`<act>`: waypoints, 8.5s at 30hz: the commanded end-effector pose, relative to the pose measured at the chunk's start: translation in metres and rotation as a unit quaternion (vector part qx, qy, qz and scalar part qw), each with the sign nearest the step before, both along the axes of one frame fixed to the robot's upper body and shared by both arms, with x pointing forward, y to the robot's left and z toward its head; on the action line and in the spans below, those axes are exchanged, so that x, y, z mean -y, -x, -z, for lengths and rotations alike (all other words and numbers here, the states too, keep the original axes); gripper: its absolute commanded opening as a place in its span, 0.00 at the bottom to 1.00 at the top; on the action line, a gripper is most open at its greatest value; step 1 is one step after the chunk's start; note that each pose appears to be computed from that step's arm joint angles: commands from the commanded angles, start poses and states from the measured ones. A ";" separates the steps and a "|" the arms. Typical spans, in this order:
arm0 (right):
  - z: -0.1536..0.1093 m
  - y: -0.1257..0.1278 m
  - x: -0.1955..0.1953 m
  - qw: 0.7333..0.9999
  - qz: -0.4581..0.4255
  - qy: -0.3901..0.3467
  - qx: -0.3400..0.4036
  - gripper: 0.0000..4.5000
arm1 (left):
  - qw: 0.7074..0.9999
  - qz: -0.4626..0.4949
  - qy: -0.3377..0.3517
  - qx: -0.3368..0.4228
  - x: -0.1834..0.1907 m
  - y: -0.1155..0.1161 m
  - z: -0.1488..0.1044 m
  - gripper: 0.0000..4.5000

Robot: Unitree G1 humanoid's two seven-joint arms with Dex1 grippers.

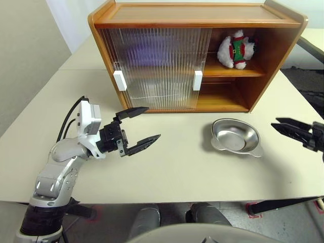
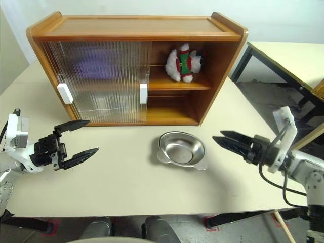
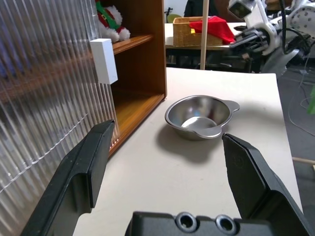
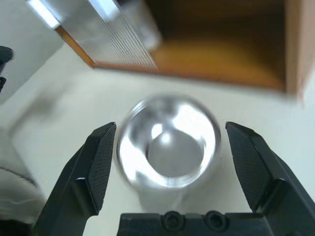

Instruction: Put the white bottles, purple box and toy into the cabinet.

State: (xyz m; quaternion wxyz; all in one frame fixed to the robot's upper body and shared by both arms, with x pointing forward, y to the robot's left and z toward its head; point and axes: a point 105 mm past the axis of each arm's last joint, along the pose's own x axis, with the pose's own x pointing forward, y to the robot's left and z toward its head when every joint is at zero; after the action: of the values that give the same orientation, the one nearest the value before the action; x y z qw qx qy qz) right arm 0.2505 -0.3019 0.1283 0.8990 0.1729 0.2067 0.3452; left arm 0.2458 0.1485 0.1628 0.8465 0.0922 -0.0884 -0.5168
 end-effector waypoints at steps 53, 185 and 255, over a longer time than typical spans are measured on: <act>0.009 -0.004 -0.059 0.964 0.034 -0.227 -0.133 0.01 | 1.000 0.006 -0.011 0.004 -0.002 -0.005 0.001 1.00; -0.030 -0.063 -0.259 0.960 -0.066 -0.102 0.253 0.01 | 0.999 -0.018 -0.028 -0.015 -0.021 0.006 0.007 1.00; -0.029 -0.146 -0.032 0.885 0.315 0.161 0.304 0.01 | 1.000 -0.011 -0.026 -0.012 -0.019 0.001 0.001 1.00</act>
State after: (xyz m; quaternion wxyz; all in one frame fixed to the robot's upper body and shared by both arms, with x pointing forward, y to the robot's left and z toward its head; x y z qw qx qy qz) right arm 0.3962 -0.2430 0.1545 0.9904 -0.0330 -0.0928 0.0972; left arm 0.2452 0.1654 0.1620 0.8494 0.1054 -0.0678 -0.5127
